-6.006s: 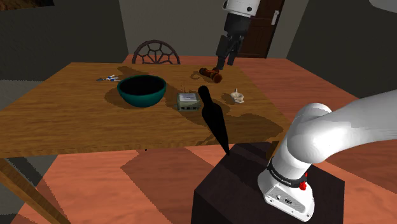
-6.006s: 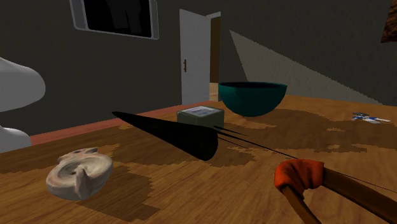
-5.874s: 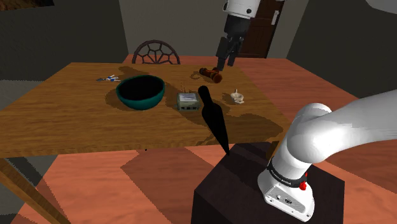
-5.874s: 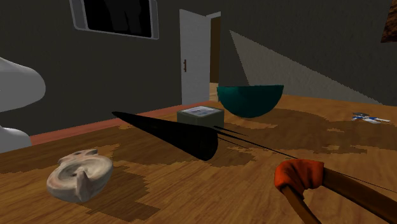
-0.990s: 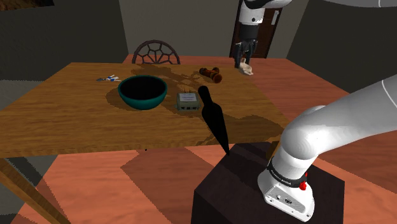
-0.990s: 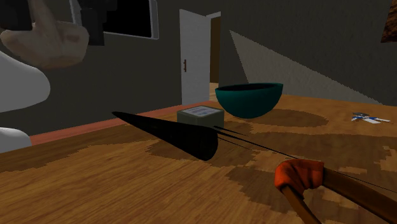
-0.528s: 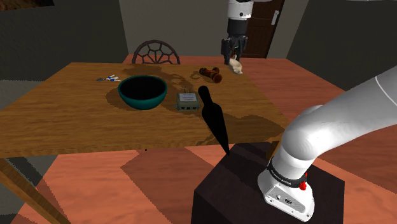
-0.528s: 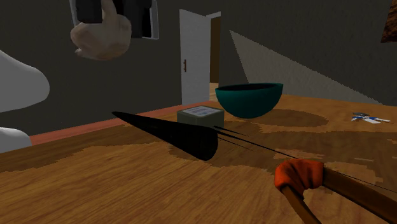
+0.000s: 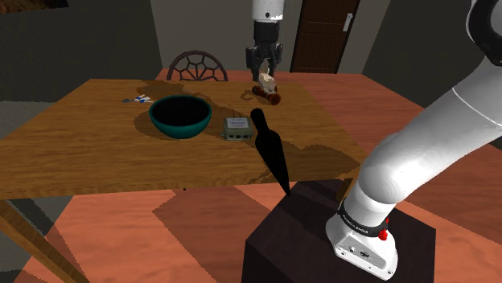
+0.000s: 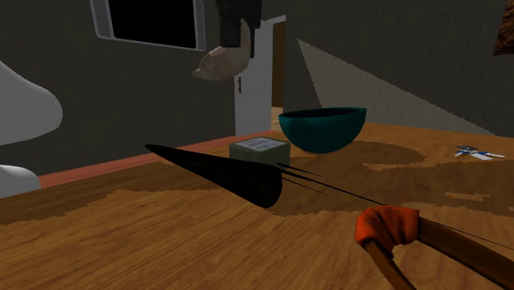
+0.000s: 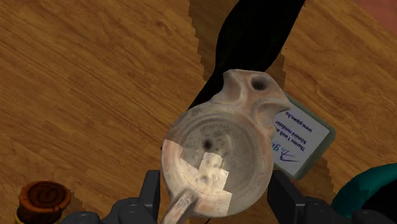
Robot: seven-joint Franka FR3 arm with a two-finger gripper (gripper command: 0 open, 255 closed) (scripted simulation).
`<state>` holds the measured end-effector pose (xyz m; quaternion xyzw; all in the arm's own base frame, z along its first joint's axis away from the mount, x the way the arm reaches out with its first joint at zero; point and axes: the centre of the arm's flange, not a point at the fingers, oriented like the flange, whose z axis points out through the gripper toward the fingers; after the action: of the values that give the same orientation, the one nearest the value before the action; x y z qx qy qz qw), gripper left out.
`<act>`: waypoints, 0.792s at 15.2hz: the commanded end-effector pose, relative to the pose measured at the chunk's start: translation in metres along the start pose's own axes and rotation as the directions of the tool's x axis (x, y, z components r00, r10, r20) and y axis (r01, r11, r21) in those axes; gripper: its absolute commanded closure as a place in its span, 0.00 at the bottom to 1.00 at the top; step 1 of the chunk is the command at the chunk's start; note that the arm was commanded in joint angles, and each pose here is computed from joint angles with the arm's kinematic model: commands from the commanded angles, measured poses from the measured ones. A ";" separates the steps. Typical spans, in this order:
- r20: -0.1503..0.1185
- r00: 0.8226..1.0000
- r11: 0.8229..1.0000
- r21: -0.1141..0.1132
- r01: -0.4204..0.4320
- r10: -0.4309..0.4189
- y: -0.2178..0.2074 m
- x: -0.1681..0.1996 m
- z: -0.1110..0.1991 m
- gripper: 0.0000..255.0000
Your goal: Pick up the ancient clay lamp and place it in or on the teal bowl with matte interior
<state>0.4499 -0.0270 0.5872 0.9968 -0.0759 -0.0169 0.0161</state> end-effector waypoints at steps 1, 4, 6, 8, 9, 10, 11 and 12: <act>0.000 1.000 1.000 0.001 -0.001 0.001 -0.021 0.015 -0.001 1.00; 0.000 1.000 1.000 0.001 -0.001 0.001 -0.055 0.036 -0.004 1.00; 0.000 1.000 1.000 0.001 -0.001 0.001 -0.077 0.050 -0.006 1.00; 0.000 1.000 1.000 0.001 -0.001 0.001 -0.099 0.064 -0.007 1.00; 0.000 1.000 1.000 0.001 -0.001 0.001 -0.110 0.071 -0.008 1.00; 0.000 1.000 1.000 0.001 -0.001 0.001 -0.121 0.078 -0.009 1.00; 0.000 1.000 1.000 0.001 -0.001 0.001 -0.133 0.085 -0.010 1.00; 0.000 1.000 1.000 0.001 -0.001 0.001 -0.144 0.092 -0.010 1.00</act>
<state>0.5525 0.0913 0.5899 0.9968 -0.0758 -0.0170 0.0160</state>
